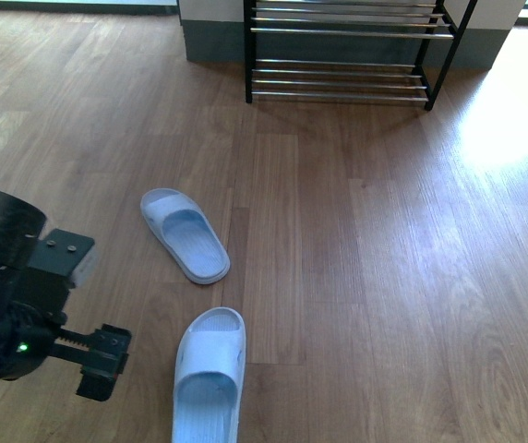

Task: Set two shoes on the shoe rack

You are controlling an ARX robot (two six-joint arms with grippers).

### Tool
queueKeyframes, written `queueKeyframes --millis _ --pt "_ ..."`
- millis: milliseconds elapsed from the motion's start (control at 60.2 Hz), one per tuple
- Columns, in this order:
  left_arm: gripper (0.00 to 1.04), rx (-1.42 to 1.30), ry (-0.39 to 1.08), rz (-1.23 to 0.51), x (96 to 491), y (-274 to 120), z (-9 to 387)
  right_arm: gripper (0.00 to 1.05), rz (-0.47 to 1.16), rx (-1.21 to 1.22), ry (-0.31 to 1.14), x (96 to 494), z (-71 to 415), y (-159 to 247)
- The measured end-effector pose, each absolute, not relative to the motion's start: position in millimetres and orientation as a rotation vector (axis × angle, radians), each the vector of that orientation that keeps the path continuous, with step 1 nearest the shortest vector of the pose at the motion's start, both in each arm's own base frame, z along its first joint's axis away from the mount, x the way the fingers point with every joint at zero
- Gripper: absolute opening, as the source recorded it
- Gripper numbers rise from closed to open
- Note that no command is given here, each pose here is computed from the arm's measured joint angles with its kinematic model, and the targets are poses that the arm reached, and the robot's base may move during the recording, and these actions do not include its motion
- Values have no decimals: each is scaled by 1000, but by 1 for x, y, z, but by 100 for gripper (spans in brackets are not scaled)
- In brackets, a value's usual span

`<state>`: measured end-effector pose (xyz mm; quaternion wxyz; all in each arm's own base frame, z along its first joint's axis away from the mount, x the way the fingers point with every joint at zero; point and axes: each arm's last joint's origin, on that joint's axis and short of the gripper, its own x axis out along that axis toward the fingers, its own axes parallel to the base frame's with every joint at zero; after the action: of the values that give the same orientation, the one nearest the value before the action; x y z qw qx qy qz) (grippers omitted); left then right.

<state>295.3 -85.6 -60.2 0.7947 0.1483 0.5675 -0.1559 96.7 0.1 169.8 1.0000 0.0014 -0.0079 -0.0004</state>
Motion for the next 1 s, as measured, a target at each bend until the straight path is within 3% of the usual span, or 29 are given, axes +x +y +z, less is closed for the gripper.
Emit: queueKeyframes --millis 482,798,997 --pt "95 548 1260 -547 319 -122 -127 96 -1 3 -16 97 170 0" --pt "95 683 1176 -530 323 -124 -158 96 -1 3 -16 97 170 0" --pt "66 723 1104 -485 325 -125 -169 96 -1 3 -16 97 170 0"
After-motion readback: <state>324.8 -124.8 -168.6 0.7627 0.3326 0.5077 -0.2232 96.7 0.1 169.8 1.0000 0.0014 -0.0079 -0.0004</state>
